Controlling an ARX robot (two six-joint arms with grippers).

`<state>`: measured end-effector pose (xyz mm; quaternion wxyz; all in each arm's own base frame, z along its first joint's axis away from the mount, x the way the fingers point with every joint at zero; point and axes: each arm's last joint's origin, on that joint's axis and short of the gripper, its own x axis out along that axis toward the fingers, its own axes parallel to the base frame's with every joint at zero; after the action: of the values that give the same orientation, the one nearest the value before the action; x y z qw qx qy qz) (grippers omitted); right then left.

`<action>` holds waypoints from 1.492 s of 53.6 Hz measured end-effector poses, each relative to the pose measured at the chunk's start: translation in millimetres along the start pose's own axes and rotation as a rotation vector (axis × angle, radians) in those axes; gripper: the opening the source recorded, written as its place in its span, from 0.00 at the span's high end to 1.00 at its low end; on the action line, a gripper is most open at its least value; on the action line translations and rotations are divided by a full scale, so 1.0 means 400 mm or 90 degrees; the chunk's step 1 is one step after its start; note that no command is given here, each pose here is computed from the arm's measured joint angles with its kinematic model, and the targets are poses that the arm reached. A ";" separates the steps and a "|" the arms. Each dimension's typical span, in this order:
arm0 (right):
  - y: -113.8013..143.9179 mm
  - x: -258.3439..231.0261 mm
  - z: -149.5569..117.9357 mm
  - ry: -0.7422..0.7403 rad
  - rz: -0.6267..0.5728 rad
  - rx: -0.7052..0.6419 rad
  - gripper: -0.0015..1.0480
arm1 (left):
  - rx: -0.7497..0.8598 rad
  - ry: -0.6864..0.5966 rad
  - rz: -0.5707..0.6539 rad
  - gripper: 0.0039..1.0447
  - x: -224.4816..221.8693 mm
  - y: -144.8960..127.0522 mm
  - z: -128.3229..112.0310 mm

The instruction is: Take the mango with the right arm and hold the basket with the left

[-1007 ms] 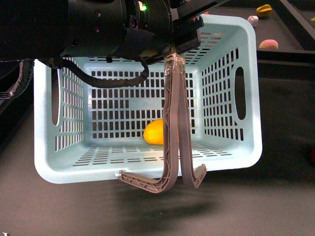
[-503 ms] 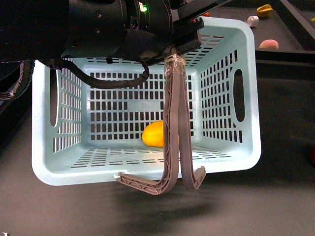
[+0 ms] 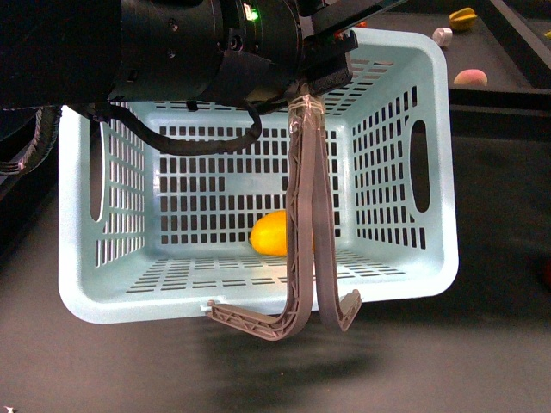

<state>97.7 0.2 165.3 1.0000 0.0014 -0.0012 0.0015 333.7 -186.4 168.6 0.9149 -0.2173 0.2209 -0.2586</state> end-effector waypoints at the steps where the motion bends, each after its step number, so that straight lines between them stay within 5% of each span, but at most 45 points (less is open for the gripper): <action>1: 0.000 0.000 0.000 0.000 0.000 0.000 0.98 | 0.000 0.000 0.000 0.95 0.000 0.000 0.000; 14: 0.000 0.000 0.000 0.000 0.000 -0.001 0.97 | 0.000 0.000 0.000 0.95 0.000 0.000 0.000; 20: 0.000 0.000 0.000 0.000 0.000 -0.001 0.72 | 0.000 0.000 0.000 0.95 0.000 0.000 0.000; 42: 0.000 0.000 0.000 0.000 0.000 -0.001 0.07 | 0.000 0.000 0.000 0.95 0.000 0.000 0.000; 61: 0.000 0.000 0.000 0.000 0.000 -0.001 0.08 | 0.000 0.000 0.000 0.95 0.000 0.000 0.000; 68: 0.000 0.000 0.000 0.000 0.000 -0.001 0.08 | 0.090 -0.004 -0.046 0.95 0.015 0.013 0.005; 73: 0.000 0.000 0.000 0.000 0.000 -0.001 0.08 | 0.109 -0.049 0.020 0.95 0.067 0.048 0.041; 80: 0.000 0.000 0.000 0.000 0.000 -0.001 0.08 | -0.036 -0.116 0.143 0.95 0.111 0.131 0.117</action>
<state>97.7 0.2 165.3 1.0000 0.0005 -0.0012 0.0015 411.9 -158.1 166.7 0.9479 -0.2398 0.1671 -0.1271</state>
